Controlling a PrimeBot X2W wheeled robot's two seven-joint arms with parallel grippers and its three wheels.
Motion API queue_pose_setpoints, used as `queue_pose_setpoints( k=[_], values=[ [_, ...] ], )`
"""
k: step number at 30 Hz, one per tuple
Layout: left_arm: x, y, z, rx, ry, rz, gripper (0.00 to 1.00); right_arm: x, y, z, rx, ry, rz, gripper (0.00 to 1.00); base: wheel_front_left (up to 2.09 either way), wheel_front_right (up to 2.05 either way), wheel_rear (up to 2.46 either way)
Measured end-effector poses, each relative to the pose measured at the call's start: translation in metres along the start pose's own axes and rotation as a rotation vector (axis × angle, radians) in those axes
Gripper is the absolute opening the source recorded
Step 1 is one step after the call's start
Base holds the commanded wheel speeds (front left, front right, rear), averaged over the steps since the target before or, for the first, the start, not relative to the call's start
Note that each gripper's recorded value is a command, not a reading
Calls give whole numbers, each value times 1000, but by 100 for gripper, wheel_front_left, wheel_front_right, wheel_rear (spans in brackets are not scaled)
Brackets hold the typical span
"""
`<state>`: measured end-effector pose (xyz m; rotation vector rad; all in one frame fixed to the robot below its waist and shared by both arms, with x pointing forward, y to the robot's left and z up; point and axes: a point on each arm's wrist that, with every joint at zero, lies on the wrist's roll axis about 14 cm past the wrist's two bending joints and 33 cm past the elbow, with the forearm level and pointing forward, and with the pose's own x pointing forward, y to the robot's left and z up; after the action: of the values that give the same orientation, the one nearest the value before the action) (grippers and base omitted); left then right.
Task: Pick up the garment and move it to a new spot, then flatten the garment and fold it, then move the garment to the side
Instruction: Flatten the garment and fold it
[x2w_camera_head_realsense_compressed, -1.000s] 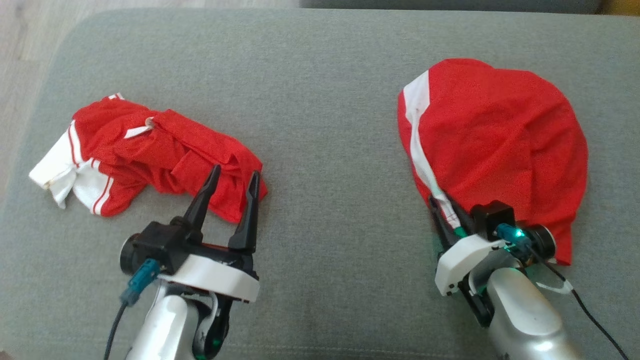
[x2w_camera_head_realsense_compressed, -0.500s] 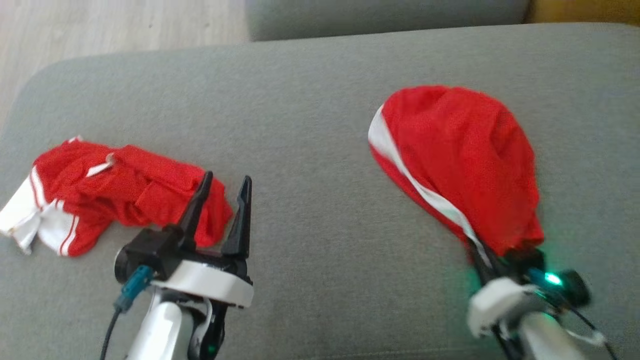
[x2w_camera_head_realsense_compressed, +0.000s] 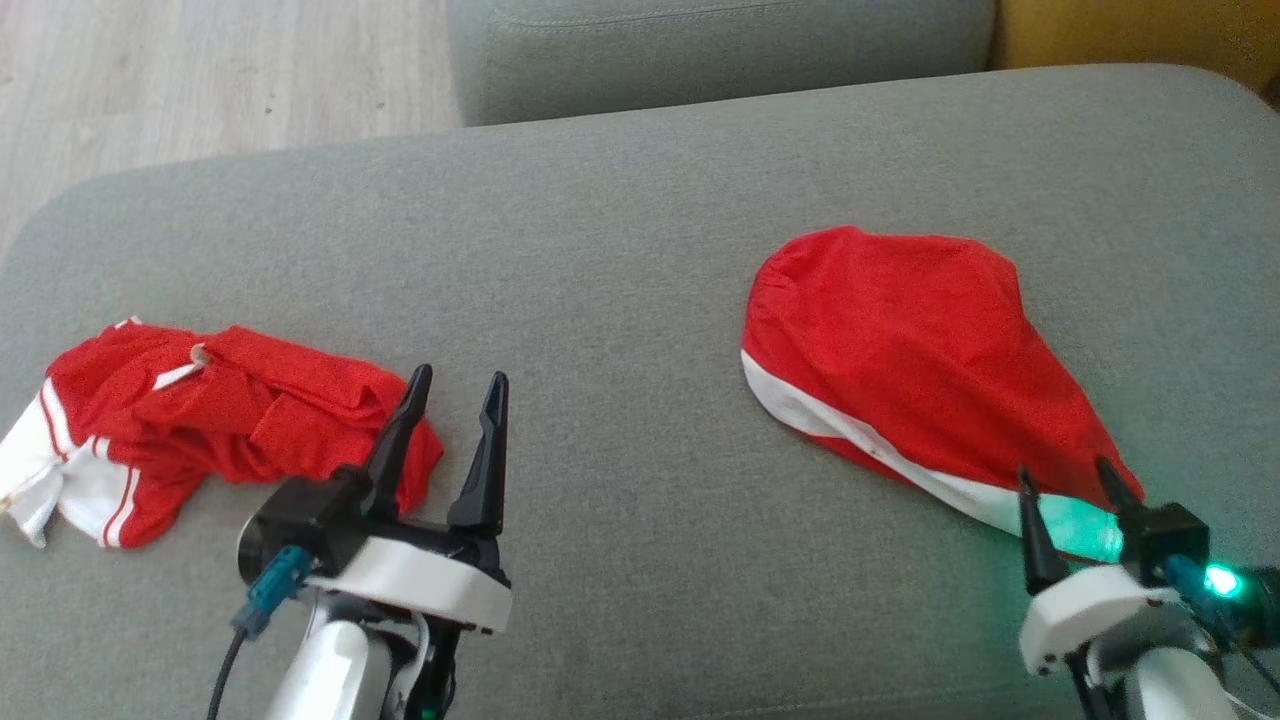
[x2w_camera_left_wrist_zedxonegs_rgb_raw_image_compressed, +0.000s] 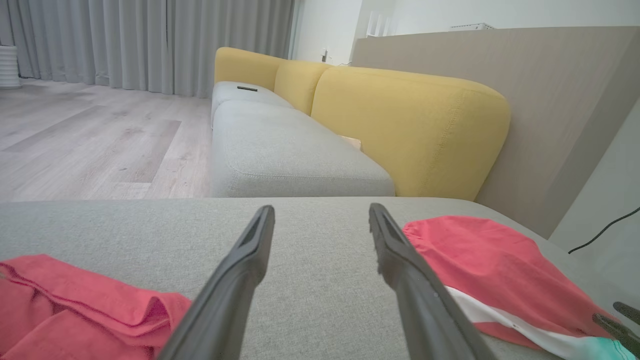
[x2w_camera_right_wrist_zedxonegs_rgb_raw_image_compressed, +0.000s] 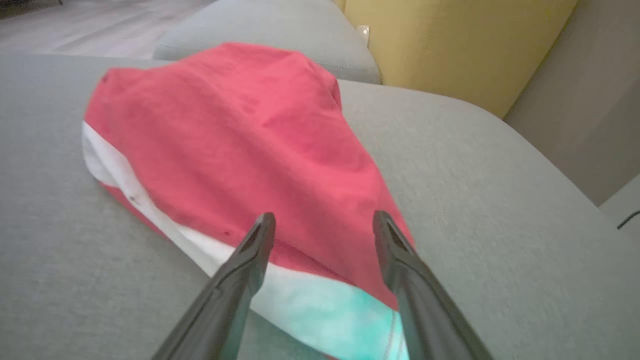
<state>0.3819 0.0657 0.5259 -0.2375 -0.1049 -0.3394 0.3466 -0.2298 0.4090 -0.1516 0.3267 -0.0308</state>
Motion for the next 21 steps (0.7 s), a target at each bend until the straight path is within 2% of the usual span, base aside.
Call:
queue_pose_setpoints(
  k=[5,13,21],
  values=[
    [-2,5,0,-4,1,17,100,6,27,40,6,-139,69,100,0,0,0],
    [-9,16,3,3,-4,55,100,1,86,88,97,-316,243,100,0,0,0],
    [-17,22,2,5,1,77,100,7,113,74,139,-263,322,100,0,0,0]
  ],
)
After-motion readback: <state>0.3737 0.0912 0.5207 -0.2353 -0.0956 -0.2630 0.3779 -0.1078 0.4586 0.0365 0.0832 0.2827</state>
